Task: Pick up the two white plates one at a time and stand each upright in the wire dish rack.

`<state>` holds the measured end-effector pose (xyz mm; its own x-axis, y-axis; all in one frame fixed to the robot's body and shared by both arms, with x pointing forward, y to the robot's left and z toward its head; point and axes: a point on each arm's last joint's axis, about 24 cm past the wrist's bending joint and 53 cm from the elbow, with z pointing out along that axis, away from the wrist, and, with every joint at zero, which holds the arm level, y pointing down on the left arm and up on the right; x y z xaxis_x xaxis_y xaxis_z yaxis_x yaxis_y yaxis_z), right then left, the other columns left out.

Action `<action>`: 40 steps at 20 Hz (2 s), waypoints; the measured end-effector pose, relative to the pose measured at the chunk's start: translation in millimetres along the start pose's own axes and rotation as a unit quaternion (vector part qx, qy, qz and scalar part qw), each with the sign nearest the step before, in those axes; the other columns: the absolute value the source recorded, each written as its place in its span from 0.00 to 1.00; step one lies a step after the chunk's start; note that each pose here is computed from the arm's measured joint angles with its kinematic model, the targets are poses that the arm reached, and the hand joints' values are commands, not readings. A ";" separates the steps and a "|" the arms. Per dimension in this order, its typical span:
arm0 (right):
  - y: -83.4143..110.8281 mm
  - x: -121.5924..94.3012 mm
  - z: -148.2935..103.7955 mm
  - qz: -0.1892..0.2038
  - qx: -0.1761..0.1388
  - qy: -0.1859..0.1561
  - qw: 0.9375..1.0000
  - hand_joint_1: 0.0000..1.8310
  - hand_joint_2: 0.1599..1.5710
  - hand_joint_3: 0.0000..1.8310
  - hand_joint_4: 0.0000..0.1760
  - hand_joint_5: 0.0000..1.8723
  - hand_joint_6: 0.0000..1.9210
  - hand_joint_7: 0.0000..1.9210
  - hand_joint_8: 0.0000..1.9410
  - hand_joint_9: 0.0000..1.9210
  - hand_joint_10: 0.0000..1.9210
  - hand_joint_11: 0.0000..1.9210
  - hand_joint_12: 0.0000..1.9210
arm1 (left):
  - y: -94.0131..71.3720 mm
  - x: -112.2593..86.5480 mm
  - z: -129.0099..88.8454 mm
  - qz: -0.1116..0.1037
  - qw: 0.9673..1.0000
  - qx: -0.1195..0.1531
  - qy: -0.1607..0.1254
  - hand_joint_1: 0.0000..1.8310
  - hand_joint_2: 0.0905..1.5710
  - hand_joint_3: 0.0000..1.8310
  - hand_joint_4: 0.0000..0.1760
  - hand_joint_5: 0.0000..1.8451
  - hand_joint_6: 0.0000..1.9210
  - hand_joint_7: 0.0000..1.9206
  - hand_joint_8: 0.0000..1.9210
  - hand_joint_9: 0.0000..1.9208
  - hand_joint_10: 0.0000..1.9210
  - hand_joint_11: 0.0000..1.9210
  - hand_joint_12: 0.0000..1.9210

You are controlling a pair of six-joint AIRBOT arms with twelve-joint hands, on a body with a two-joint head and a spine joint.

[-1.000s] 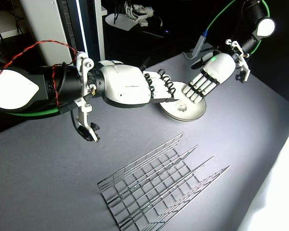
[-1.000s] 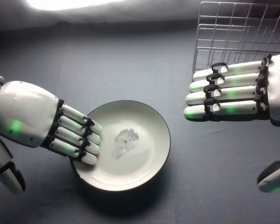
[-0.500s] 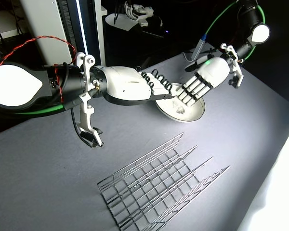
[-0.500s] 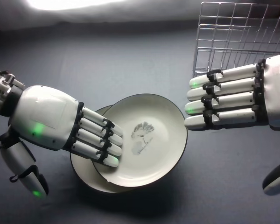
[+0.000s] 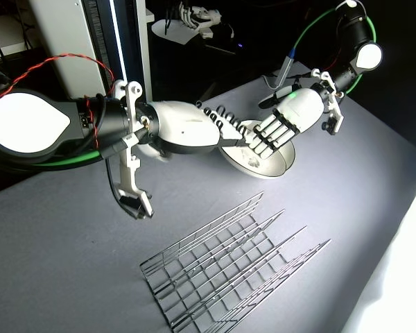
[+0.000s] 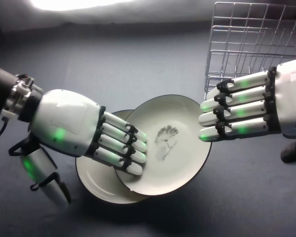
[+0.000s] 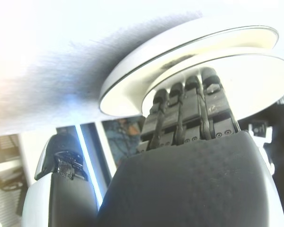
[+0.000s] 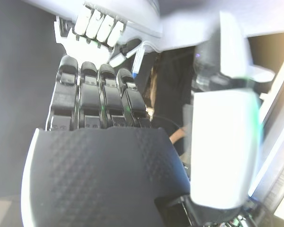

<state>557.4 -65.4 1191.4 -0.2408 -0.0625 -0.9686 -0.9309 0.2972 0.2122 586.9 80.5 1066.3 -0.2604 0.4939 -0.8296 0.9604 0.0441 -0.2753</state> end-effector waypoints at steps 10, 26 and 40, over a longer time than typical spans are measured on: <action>-7.3 16.7 24.7 0.013 -0.001 0.012 1.000 0.68 0.55 0.00 0.00 0.10 0.00 0.10 0.00 0.12 0.01 0.00 0.42 | 1.6 -7.8 5.3 0.001 1.000 -0.001 -0.006 0.00 0.69 0.00 0.00 0.06 0.00 0.06 0.00 0.05 0.00 0.00 0.09; -17.8 37.0 76.3 0.026 -0.003 0.022 0.999 0.63 0.64 0.01 0.00 0.17 0.00 0.16 0.00 0.17 0.00 0.00 0.48 | 2.2 -8.0 5.9 0.001 1.000 -0.002 -0.006 0.00 0.69 0.00 0.00 0.05 0.00 0.05 0.00 0.04 0.00 0.00 0.09; -13.8 31.2 92.7 0.038 -0.009 0.009 0.999 0.65 0.63 0.00 0.00 0.42 0.01 0.43 0.01 0.41 0.02 0.18 0.54 | 1.0 -11.4 8.1 0.000 1.000 0.002 -0.012 0.00 0.70 0.00 0.00 0.05 0.00 0.05 0.00 0.04 0.00 0.00 0.08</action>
<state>588.2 17.0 1146.3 -0.3153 -0.0571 -0.9473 -0.9148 0.2837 0.2874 590.0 67.9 1071.5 -0.2636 0.4728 -0.8408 0.9598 0.0413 -0.2776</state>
